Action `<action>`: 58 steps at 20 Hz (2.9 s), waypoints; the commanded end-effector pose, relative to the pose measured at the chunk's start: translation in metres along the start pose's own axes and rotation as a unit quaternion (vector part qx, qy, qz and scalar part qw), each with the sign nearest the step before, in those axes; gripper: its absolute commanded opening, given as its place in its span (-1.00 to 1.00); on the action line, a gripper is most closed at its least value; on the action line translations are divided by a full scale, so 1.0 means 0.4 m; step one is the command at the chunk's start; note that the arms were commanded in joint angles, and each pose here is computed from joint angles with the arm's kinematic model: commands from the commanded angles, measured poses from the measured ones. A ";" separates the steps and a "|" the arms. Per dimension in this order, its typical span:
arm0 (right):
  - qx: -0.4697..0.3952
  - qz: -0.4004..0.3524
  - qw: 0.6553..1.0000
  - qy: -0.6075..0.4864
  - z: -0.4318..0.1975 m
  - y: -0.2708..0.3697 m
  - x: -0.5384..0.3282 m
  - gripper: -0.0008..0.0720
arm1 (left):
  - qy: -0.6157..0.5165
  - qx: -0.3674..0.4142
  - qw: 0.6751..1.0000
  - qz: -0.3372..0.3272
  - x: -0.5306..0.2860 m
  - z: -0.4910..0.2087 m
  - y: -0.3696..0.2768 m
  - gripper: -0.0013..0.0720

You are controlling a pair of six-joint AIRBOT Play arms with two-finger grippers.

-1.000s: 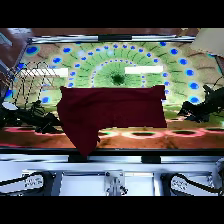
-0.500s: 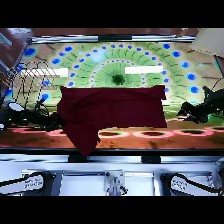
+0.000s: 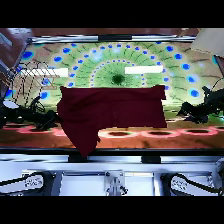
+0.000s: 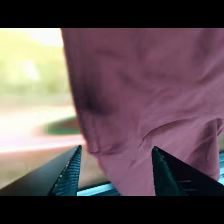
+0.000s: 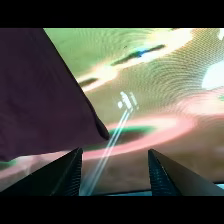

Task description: Fold the shirts.

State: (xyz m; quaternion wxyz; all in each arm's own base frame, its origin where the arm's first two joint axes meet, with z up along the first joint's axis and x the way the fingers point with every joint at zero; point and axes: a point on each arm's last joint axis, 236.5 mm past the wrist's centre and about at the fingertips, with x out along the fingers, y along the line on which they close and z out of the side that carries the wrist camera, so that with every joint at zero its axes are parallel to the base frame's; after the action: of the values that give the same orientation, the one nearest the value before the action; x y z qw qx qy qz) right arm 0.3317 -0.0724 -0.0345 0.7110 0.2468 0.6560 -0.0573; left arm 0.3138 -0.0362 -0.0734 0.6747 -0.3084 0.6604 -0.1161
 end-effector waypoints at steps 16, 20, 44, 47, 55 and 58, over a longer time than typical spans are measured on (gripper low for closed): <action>0.004 0.000 1.000 -0.006 0.007 0.000 0.000 0.47 | 0.031 0.012 0.999 0.018 0.086 -0.072 0.013 0.10; 0.012 0.003 1.000 0.009 -0.015 -0.001 0.016 0.73 | 0.039 0.002 0.999 0.022 0.106 -0.098 0.028 -0.48; 0.020 0.092 0.989 0.110 -0.100 0.106 0.222 0.85 | 0.036 0.025 0.999 0.017 0.086 -0.077 0.008 -0.88; 0.016 0.070 0.992 0.103 -0.099 0.131 0.250 0.34 | 0.033 0.027 0.999 0.017 0.082 -0.075 0.006 -0.88; -0.142 0.100 0.983 -0.055 0.016 0.263 -0.039 -0.76 | -0.136 0.158 0.978 0.016 -0.201 0.142 -0.206 -0.89; -0.251 0.098 0.925 -0.266 0.096 0.384 -0.425 -0.76 | -0.318 0.277 0.906 0.022 -0.565 0.204 -0.461 -0.89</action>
State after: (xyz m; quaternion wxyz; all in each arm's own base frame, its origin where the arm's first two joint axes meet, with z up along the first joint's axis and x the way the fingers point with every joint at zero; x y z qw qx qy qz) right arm 0.3924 0.0074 0.0460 0.8087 0.1881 0.5494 0.0940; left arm 0.3969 -0.0364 0.0752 0.8307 -0.1813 0.4991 -0.1671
